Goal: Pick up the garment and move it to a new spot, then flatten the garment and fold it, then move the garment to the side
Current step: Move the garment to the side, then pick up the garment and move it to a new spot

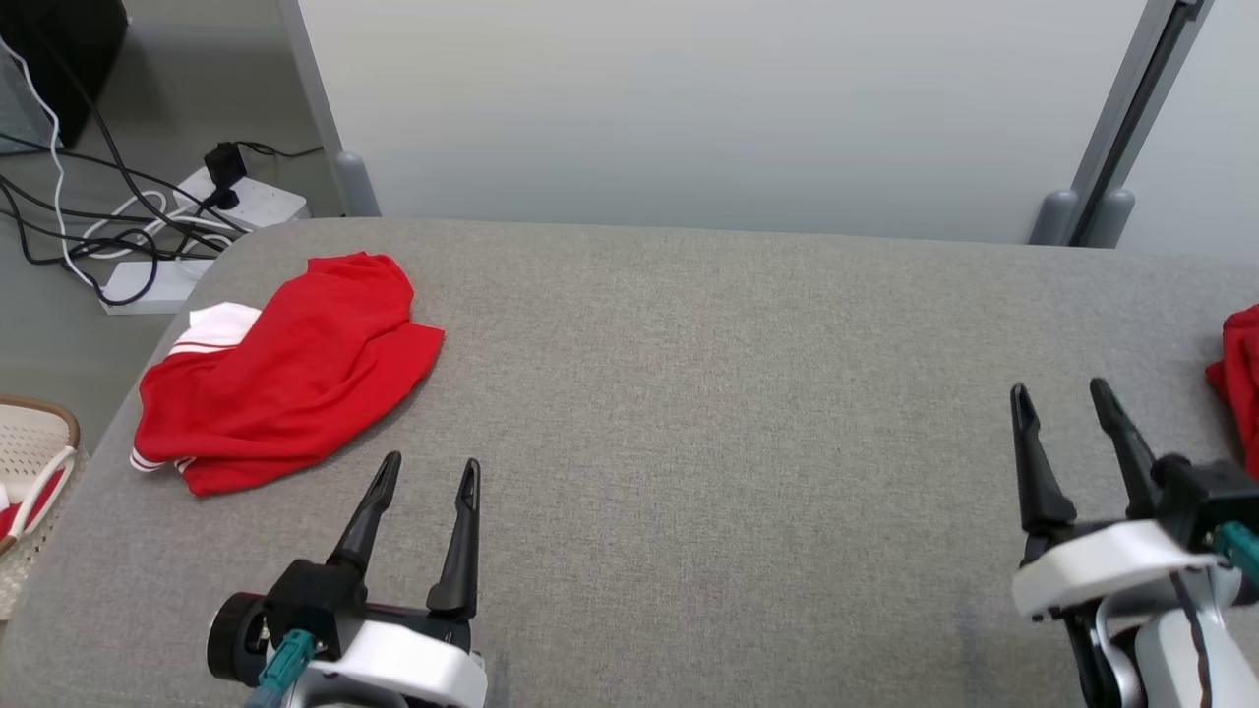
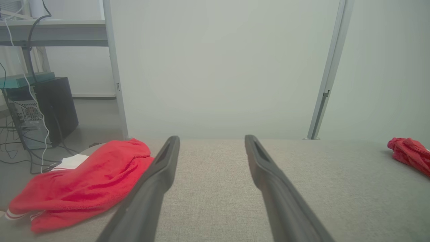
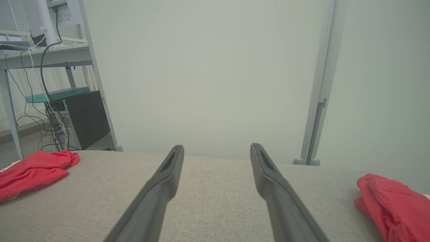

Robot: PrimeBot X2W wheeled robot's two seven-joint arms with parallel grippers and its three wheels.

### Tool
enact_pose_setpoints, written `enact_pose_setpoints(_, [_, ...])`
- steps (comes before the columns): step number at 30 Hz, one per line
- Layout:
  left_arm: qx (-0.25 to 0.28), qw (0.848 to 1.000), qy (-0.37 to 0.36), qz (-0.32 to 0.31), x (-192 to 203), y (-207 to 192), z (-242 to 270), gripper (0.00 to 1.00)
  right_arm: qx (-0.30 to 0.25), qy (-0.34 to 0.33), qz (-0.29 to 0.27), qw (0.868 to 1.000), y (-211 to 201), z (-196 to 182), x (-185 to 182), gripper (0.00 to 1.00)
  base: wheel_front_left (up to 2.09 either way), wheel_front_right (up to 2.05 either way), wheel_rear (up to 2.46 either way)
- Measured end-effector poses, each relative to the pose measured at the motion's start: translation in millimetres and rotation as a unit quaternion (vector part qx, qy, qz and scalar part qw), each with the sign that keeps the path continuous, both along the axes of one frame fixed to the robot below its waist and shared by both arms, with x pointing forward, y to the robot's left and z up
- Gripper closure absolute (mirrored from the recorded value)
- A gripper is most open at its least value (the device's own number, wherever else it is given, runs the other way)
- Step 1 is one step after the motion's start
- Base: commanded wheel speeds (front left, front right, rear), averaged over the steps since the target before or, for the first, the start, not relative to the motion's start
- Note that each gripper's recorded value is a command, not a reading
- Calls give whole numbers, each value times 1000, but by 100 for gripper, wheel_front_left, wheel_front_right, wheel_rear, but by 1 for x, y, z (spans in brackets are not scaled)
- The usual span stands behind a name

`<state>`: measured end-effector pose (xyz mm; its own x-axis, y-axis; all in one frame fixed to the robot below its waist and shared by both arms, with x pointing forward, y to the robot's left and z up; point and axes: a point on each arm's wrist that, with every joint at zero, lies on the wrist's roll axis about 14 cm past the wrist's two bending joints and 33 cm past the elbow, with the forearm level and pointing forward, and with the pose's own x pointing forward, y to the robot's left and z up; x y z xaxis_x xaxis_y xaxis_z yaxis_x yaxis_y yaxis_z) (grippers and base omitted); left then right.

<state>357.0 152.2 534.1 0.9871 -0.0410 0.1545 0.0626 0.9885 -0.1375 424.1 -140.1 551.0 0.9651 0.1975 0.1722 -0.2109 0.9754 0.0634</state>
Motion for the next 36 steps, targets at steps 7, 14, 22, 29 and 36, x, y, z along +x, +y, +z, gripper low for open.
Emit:
enact_pose_setpoints(7, [-8, 1000, -5, 0, -19, 4, -1, 0, 14, 13, 8, 1000, 10, -17, -40, 0, 0, 0, 0])
enact_pose_setpoints(14, [-8, 1000, -4, -2, -26, 4, -3, 0, 26, 22, -7, 999, 1, -26, -64, 0, 0, 0, 0])
enact_pose_setpoints(22, [1, 1000, -3, -9, -24, 0, -4, 0, 34, 26, -22, 999, -5, -28, -69, 0, 0, 0, 0])
enact_pose_setpoints(29, [0, 1000, 0, -7, -24, 1, -5, 0, 35, 20, -25, 999, -8, -25, -68, 0, 0, 0, 0])
enact_pose_setpoints(36, [0, 1000, 2, -2, -25, 4, -7, 0, 36, 22, -19, 999, -3, -26, -66, 0, 0, 0, 0])
